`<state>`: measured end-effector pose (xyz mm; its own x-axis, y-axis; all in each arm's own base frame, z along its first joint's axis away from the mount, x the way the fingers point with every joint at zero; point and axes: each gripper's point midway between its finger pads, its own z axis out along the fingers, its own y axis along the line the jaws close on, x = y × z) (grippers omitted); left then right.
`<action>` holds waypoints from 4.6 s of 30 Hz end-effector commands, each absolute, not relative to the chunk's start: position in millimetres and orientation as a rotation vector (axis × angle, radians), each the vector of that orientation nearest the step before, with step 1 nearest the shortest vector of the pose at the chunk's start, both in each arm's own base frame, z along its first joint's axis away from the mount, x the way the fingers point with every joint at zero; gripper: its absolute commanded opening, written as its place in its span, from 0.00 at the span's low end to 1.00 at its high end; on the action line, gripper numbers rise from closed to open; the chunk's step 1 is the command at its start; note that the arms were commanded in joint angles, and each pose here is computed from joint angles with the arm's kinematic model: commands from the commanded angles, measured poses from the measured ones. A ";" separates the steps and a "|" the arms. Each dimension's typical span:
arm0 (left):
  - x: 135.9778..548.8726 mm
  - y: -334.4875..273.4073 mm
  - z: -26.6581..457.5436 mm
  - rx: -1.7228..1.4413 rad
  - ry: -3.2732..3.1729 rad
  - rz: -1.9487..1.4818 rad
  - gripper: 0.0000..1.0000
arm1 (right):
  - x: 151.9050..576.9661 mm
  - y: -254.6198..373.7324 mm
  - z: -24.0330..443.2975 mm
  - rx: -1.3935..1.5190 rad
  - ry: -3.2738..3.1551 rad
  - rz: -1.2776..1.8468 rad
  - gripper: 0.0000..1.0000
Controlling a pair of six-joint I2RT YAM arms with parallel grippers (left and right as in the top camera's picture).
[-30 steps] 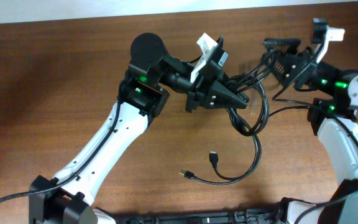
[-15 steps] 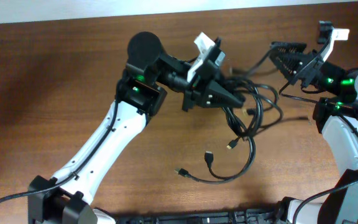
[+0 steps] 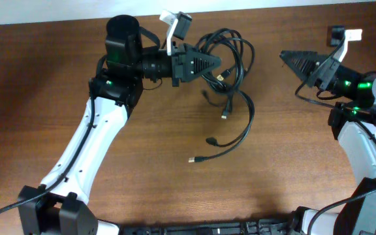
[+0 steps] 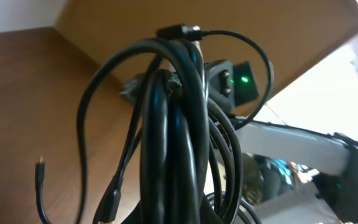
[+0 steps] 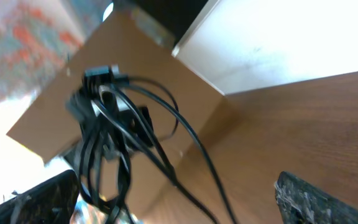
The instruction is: Untangle cables
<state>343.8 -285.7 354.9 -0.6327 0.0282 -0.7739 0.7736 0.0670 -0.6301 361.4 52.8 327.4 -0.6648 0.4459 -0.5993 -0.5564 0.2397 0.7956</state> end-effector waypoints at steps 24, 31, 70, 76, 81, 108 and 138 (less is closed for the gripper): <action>398.6 -261.0 310.9 0.493 1.978 -1.238 0.00 | 381.4 22.5 235.0 0.446 1.998 0.872 0.98; 366.7 -266.5 294.3 0.743 1.970 -1.274 0.00 | 351.9 57.6 251.5 0.326 2.032 0.800 0.98; 277.8 -281.4 330.5 1.564 1.541 -0.638 0.00 | 243.4 151.0 325.4 -1.009 1.901 0.324 1.00; 267.9 -274.2 317.6 1.665 1.519 -0.604 0.00 | 248.8 153.0 334.1 -1.041 1.832 0.286 0.94; 263.2 -277.8 317.8 1.678 1.508 -0.616 0.00 | 243.8 160.7 337.5 -1.068 1.799 0.341 0.95; 270.7 -294.9 347.5 1.562 1.471 -0.539 0.00 | 227.5 165.5 322.7 -1.137 1.841 0.419 0.12; 216.5 -309.5 362.7 1.704 1.196 -0.839 0.76 | 233.2 172.7 330.8 -1.138 1.790 0.447 0.04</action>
<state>235.2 -309.1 339.5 0.2690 0.4412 -0.8561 0.9631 -0.1169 0.2424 226.7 175.6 328.1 -0.1332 -0.5073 -0.8514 -0.8642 0.4799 -0.1507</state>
